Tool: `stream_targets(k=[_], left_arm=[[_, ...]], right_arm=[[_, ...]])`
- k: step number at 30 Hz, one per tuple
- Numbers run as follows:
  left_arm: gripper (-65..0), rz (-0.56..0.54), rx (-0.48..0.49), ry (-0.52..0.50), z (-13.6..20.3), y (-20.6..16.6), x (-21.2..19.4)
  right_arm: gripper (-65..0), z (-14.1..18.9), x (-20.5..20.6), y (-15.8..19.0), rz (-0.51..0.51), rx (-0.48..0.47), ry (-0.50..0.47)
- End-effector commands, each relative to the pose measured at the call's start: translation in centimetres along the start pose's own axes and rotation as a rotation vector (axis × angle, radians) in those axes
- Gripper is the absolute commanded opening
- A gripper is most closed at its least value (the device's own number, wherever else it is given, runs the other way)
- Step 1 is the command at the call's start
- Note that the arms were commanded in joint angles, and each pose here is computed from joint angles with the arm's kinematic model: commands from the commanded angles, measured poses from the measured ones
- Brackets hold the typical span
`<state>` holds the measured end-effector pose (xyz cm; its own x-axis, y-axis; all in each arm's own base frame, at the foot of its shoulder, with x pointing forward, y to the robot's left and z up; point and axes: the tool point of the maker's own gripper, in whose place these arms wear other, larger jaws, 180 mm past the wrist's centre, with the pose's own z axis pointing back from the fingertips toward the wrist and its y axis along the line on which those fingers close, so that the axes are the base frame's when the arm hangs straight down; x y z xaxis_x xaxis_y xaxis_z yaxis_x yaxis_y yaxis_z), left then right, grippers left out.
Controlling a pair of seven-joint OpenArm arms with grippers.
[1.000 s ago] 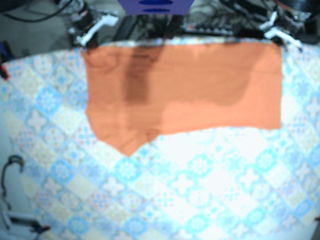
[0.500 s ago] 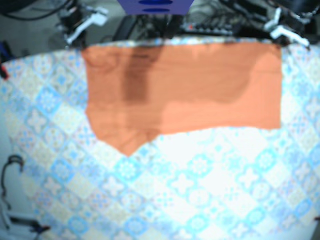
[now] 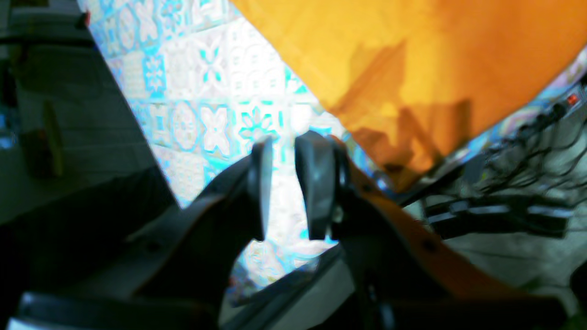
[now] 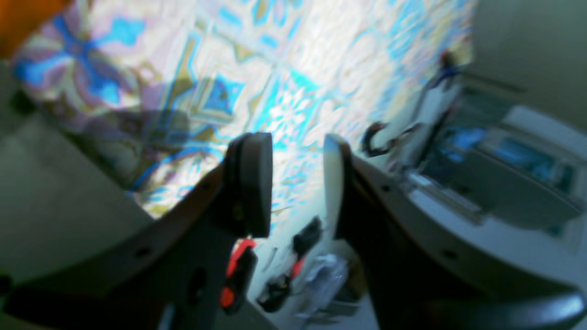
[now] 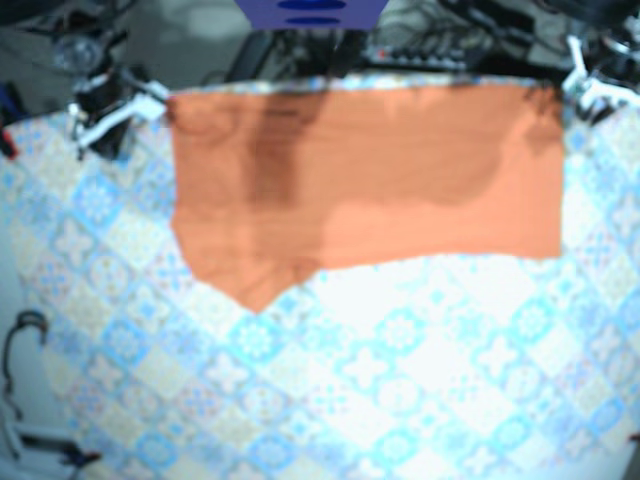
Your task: Fold the T-shirt properly
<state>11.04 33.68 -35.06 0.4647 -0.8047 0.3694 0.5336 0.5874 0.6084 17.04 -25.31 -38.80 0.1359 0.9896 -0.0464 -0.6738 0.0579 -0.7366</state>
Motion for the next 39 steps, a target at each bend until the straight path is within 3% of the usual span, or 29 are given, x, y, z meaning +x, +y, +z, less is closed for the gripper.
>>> stream_targets(k=[1,5,10,22,30,34,39], left_arm=[[-51.8,0.011,0.028,-0.02,0.1,1.1,0.5],[-51.8,0.156,0.019,-0.043,0.1,1.4,0.8],[-51.8,0.39,0.009,-0.042,-0.8,2.8,1.7],[-51.8,0.87,-0.076,-0.077,-2.6,5.8,4.5],[-51.8,1.198,-0.198,-0.203,-2.4,8.1,8.0],[-51.8,1.326,-0.24,-0.244,-2.5,8.4,8.6],[-51.8,1.507,-0.254,-0.212,-4.1,6.5,5.9]], right_arm=[[-46.6,-0.3,-0.5,-2.3,-0.024,-0.055,0.005],[-46.6,-1.5,-1.7,-6.1,-0.217,-0.097,-0.006],[-46.6,-2.4,-2.2,-8.9,-0.529,-0.075,-0.046],[-46.6,-3.9,2.3,-11.6,-0.978,0.031,-0.189],[-46.6,-3.5,2.7,-13.8,-1.355,0.091,-0.307],[-46.6,-3.2,3.6,-13.9,-1.47,0.126,-0.383],[-46.6,-3.2,5.4,-13.3,-1.528,0.161,-0.423]])
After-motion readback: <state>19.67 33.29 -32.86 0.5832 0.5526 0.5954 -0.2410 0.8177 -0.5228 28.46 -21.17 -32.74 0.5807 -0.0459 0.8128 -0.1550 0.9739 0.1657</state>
